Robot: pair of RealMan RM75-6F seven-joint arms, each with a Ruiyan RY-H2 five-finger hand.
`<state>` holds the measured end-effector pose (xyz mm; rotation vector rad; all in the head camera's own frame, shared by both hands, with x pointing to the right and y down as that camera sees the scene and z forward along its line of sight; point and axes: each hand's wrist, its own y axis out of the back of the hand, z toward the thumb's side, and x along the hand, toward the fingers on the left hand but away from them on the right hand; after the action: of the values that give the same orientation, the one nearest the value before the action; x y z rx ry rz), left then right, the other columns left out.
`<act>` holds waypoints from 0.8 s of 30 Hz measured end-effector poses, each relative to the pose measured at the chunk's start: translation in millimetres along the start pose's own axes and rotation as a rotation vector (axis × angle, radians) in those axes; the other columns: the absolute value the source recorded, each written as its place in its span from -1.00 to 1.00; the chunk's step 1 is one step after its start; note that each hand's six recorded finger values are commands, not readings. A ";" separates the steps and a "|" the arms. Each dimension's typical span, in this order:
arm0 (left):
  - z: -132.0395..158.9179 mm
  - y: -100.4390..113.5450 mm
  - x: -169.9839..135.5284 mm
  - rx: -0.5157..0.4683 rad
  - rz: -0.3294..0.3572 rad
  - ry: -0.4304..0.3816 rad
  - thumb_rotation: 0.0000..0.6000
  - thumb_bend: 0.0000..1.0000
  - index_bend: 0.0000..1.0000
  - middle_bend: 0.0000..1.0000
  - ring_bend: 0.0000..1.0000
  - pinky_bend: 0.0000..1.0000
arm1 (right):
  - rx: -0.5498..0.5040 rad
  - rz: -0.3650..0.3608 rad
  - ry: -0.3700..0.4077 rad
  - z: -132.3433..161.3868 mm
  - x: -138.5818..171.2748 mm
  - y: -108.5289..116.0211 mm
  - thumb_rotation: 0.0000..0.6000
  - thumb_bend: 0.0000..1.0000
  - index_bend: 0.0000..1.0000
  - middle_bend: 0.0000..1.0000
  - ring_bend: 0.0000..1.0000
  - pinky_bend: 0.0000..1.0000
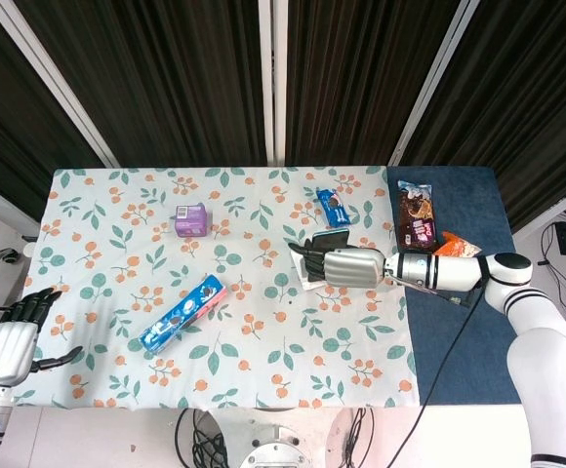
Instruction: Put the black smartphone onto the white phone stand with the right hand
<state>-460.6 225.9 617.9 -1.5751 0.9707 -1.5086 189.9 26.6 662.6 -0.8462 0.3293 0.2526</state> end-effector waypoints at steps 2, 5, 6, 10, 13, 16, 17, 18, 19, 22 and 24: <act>0.0 -0.2 0.5 0.001 -0.001 0.000 0.18 -0.80 -0.76 -0.78 -0.75 -0.58 | -0.003 -0.005 -0.001 0.4 -2.0 0.1 1.00 -0.35 0.27 -0.40 -0.30 -1.00; 0.6 -0.4 1.4 0.003 -0.002 -0.002 0.18 -0.80 -0.76 -0.78 -0.75 -0.58 | -0.004 -0.007 -0.001 0.7 -4.6 -0.8 1.00 -0.35 0.26 -0.41 -0.32 -1.00; 0.8 -0.4 1.6 0.003 -0.001 -0.003 0.18 -0.80 -0.76 -0.78 -0.75 -0.58 | -0.004 -0.005 0.001 1.2 -5.5 -1.7 1.00 -0.35 0.26 -0.41 -0.33 -1.00; 0.8 -0.4 1.8 0.004 -0.001 -0.002 0.20 -0.80 -0.76 -0.78 -0.75 -0.58 | -0.003 0.005 0.025 5.3 -8.4 -5.1 1.00 -0.35 0.23 -0.43 -0.35 -1.00; 0.0 -0.7 1.5 0.004 -0.002 0.001 0.19 -0.80 -0.76 -0.78 -0.75 -0.58 | -0.004 0.006 0.039 8.0 -11.5 -6.2 1.00 -0.35 0.22 -0.44 -0.36 -1.00; -0.9 -1.0 1.0 0.004 -0.002 0.003 0.19 -0.80 -0.76 -0.78 -0.75 -0.58 | -0.004 -0.001 0.044 8.6 -14.7 -5.3 1.00 -0.35 0.21 -0.44 -0.36 -1.00; -1.1 -1.0 1.0 0.004 -0.002 0.003 0.20 -0.80 -0.76 -0.78 -0.75 -0.58 | -0.004 -0.003 0.044 8.7 -15.5 -5.0 1.00 -0.35 0.21 -0.45 -0.37 -1.00; -1.2 -1.1 0.9 0.003 -0.003 0.003 0.20 -0.80 -0.76 -0.78 -0.75 -0.58 | -0.004 -0.005 0.046 8.9 -16.6 -4.7 1.00 -0.35 0.20 -0.45 -0.37 -1.00; -1.1 -1.2 0.8 0.001 -0.004 0.001 0.20 -0.80 -0.76 -0.78 -0.75 -0.58 | -0.004 -0.006 0.047 9.2 -17.4 -4.5 1.00 -0.35 0.20 -0.45 -0.37 -1.00; -1.4 -1.4 0.4 0.004 -0.006 -0.001 0.19 -0.80 -0.76 -0.78 -0.75 -0.58 | -0.002 -0.006 0.049 10.0 -19.8 -4.7 1.00 -0.35 0.20 -0.45 -0.37 -1.00; -1.8 -1.5 0.0 0.004 -0.006 0.000 0.19 -0.80 -0.76 -0.78 -0.75 -0.58 | -0.002 -0.002 0.053 11.1 -20.5 -5.7 1.00 -0.35 0.20 -0.46 -0.37 -1.00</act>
<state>-462.4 226.5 619.3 -1.5769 0.9635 -1.5135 175.0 29.7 681.2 -0.8561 0.3781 0.2294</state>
